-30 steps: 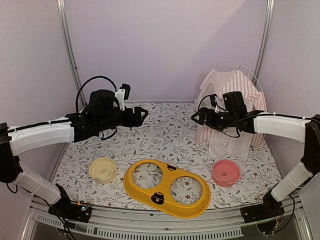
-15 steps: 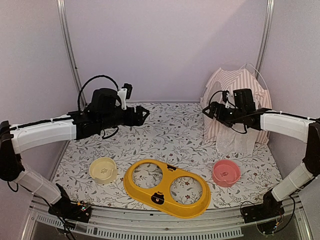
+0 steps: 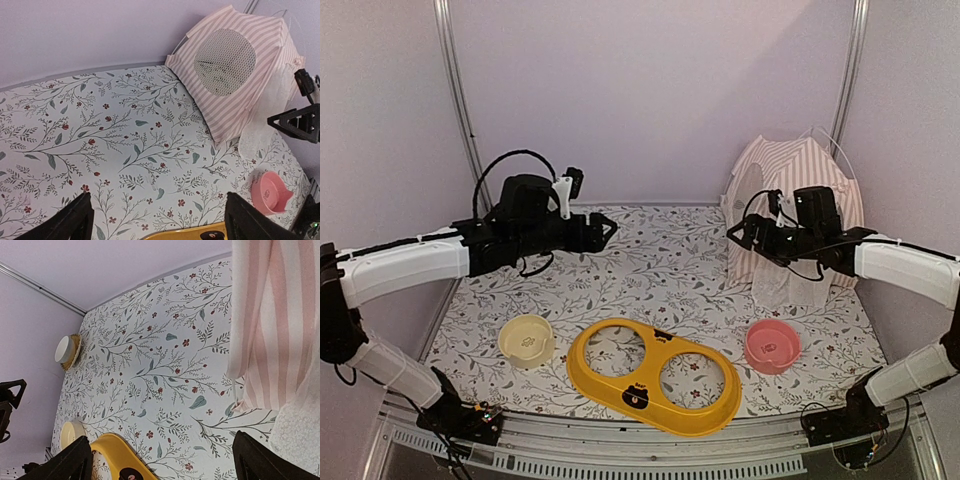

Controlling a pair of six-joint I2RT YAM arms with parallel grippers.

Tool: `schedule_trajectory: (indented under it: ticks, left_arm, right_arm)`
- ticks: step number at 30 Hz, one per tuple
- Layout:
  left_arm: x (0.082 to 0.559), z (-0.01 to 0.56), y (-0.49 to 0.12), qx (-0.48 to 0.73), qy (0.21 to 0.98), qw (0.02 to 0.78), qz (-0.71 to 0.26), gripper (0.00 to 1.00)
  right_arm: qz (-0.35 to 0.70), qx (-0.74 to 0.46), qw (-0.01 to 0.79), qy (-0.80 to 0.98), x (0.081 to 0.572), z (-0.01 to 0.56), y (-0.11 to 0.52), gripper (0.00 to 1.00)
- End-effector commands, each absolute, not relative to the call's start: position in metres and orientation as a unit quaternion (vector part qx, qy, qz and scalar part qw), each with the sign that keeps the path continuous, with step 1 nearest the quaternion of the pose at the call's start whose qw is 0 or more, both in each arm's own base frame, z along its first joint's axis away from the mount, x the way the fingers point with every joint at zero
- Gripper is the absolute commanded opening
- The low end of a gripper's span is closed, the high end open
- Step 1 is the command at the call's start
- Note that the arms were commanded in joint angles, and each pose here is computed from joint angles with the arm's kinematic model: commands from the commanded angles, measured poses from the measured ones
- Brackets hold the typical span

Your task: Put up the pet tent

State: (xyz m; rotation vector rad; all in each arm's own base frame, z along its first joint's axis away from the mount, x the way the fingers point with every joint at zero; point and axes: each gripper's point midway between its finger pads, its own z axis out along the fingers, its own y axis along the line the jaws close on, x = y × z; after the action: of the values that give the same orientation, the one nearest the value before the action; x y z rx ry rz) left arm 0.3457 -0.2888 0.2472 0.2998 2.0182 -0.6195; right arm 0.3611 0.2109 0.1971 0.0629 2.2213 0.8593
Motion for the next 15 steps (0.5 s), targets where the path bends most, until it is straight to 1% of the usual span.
schedule_trajectory:
  ticks: [1, 9, 15]
  left_arm:
    - [0.342, 0.257, -0.281, 0.126, 0.825, 0.484, -0.263, 0.91]
    - [0.334, 0.252, -0.277, 0.126, 0.828, 0.47, -0.279, 0.91]
    - [0.324, 0.237, -0.264, 0.111, 0.843, 0.447, -0.278, 0.91]
  right_arm:
    - [0.321, 0.039, 0.368, 0.872, 0.343, 0.19, 0.2, 0.99]
    - [0.31, 0.037, 0.364, 0.877, 0.326, 0.191, 0.2, 0.99]
    - [0.31, -0.007, 0.336, 0.889, 0.302, 0.181, 0.23, 0.99]
